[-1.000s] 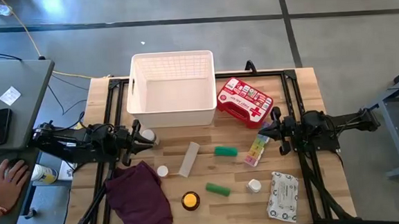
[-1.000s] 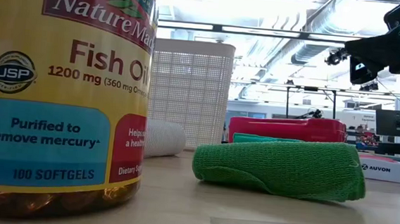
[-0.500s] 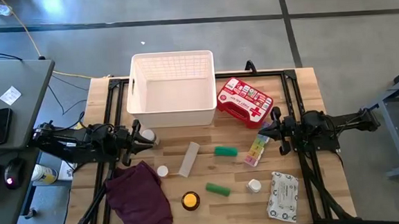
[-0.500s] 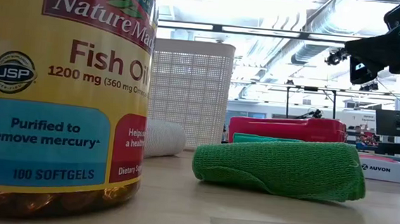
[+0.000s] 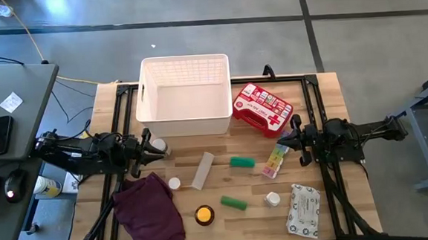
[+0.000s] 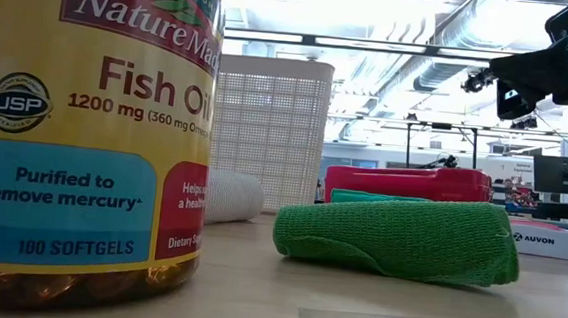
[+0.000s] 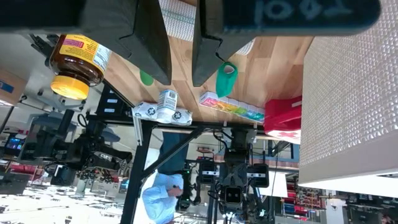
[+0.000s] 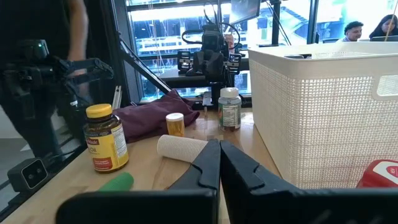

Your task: Pick & place medical supplies in basket/bin

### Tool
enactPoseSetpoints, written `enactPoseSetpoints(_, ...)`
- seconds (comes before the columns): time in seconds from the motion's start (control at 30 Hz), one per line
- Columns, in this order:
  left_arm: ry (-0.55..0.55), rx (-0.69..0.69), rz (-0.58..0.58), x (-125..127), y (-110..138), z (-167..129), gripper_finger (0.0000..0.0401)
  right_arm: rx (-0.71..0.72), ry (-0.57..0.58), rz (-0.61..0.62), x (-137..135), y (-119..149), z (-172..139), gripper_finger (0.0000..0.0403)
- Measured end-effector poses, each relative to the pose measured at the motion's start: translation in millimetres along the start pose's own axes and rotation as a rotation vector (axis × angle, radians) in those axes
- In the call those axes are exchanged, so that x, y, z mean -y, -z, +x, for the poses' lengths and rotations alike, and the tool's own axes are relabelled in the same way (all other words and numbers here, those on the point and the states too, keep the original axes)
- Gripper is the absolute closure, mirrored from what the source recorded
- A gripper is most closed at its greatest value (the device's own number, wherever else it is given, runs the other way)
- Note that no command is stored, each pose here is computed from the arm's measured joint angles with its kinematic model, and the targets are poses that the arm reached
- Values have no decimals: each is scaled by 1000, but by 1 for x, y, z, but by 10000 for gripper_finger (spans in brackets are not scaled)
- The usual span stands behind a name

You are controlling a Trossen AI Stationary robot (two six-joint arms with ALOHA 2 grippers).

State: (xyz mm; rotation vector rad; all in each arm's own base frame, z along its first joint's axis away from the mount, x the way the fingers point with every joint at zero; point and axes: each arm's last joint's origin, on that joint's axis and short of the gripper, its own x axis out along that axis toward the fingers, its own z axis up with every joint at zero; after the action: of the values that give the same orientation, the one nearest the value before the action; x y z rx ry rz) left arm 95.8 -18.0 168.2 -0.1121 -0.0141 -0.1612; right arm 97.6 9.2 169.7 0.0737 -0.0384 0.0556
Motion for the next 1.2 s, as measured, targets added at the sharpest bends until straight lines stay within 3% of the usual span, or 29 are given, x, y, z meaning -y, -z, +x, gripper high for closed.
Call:
enactPoseSetpoints(0.9,-31,23,-9,-1,-2,0,302,0,0,0,0,0,0,402)
enactPoseSetpoints(1.03,-84,116,-18,-1,-13,-1,302,1,0,0,0,0,0,402)
enactPoseSetpoints(1.2,-254,254,-14,-4,-38,-8,302,0,0,0,0,0,0,402)
